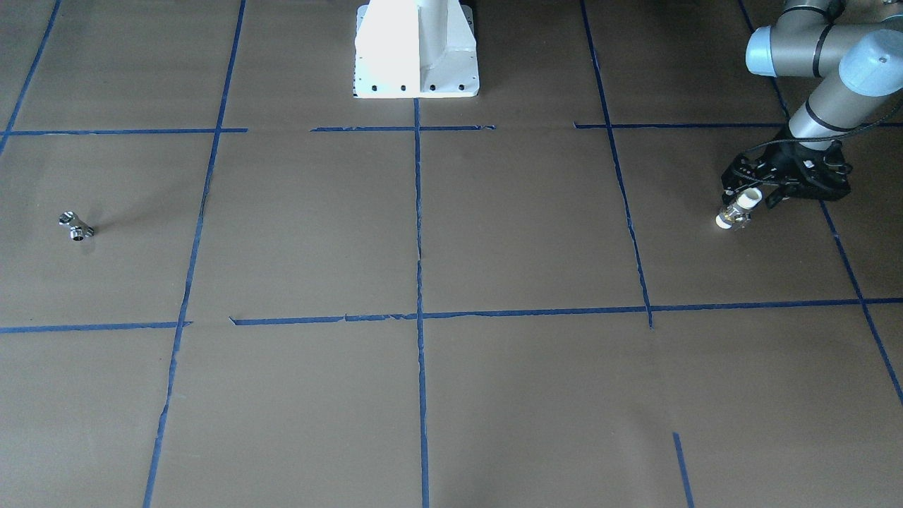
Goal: Assemble PPR valve and pipe with both arms
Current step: 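Lower the left gripper onto the white-and-chrome valve and grasp it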
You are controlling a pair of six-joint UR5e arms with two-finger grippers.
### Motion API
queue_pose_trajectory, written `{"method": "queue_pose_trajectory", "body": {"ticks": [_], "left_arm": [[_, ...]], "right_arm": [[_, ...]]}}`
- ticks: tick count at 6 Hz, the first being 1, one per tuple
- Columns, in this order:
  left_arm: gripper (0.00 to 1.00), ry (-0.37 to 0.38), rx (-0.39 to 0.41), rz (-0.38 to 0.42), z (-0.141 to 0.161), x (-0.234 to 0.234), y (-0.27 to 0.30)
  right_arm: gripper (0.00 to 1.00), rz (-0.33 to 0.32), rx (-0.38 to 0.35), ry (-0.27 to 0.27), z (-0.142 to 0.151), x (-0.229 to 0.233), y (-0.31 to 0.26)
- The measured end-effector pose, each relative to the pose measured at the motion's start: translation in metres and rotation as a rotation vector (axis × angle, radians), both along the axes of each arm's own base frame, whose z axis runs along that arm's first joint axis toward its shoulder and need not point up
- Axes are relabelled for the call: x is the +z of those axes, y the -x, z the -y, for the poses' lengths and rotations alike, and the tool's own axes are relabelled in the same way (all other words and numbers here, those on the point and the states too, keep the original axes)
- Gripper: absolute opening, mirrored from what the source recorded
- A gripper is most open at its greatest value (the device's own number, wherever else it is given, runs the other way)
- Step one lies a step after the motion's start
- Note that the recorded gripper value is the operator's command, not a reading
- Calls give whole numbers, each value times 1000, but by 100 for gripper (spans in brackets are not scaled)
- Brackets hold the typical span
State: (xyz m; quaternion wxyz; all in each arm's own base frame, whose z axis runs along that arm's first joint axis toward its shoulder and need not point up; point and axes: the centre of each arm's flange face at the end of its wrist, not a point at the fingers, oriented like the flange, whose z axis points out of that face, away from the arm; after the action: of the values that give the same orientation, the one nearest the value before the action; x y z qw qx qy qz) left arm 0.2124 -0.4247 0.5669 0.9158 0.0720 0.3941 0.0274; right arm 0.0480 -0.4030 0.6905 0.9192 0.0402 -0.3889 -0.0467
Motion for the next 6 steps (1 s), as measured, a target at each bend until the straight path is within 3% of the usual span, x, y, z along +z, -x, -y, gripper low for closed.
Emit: {"method": "queue_pose_trajectory", "body": {"ticks": [3,4,6], "left_arm": [[0,-7,-12,-17,-1,-28,0],[0,5,-17,-17,0,-65,-1],[0,59,-52,-23,13,-184,-21]], "right_arm": [[100,14,-1,-2,0,-2,1],[100,21,-2,-2,0,-3,1],[100,25,-2,0,-1,-3,2]]}}
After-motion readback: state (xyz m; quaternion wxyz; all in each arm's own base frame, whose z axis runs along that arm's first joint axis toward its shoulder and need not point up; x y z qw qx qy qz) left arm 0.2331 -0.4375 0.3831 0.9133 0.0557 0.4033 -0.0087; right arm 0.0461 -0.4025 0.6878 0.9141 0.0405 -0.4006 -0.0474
